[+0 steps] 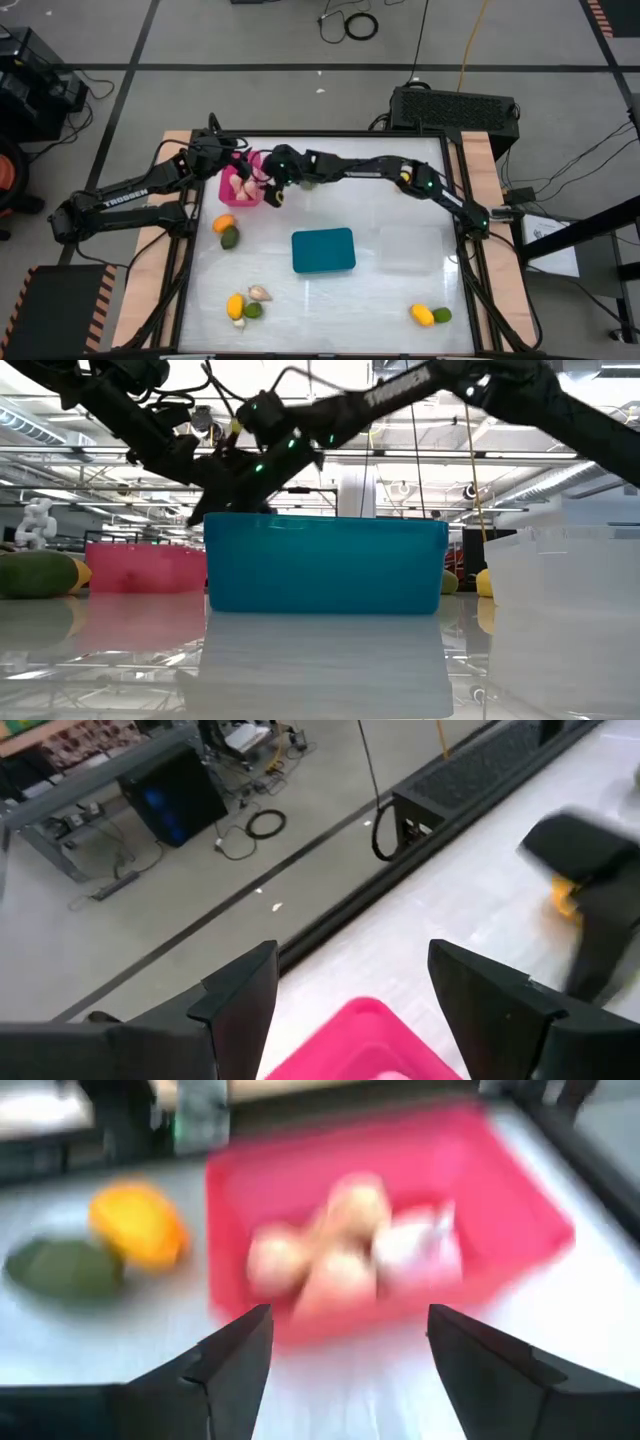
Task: Sort produce into baskets
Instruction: Put the garlic into the pink bin
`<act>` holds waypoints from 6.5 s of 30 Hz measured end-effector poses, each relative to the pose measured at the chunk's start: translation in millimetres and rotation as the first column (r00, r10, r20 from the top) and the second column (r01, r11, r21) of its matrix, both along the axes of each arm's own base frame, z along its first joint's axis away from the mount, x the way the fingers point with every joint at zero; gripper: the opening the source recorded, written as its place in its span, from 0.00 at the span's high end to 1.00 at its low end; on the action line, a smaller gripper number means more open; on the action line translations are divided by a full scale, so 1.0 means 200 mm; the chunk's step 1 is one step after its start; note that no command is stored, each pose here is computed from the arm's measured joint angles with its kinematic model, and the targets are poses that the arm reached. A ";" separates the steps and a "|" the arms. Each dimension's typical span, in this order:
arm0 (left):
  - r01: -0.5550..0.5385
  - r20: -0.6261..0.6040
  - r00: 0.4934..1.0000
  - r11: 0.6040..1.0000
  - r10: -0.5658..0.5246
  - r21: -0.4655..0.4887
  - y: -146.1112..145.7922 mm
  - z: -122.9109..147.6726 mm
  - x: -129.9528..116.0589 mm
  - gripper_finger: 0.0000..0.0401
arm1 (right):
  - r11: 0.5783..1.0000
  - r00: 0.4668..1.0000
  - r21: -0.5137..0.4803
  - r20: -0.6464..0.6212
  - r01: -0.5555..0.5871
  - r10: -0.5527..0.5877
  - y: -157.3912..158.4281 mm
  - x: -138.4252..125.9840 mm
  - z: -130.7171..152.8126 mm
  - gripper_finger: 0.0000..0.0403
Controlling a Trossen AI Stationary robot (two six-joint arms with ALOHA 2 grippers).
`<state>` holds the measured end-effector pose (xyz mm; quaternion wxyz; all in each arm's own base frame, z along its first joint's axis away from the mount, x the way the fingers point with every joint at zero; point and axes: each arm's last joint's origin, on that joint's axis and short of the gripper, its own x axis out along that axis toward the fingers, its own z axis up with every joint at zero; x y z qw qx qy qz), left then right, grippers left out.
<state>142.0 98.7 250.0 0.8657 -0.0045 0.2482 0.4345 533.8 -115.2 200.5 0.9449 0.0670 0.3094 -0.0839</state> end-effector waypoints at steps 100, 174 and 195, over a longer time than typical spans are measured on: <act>0.467 -0.328 0.239 0.404 -0.914 -0.787 -1.11 -0.27 0.45 0.65 | 0.977 0.975 -0.213 -0.220 -0.014 -0.034 1.81 -0.62 0.17 0.36; 0.669 0.205 0.450 0.177 -0.869 -0.722 -0.89 0.22 0.23 0.34 | 0.863 0.927 -0.449 -0.166 0.233 -0.337 1.53 -0.77 0.43 0.46; 0.658 -0.043 -0.024 0.017 -0.999 -0.752 -1.73 -0.31 0.16 0.34 | 0.887 0.938 -0.370 -0.098 0.277 -0.334 1.57 -0.73 0.42 0.46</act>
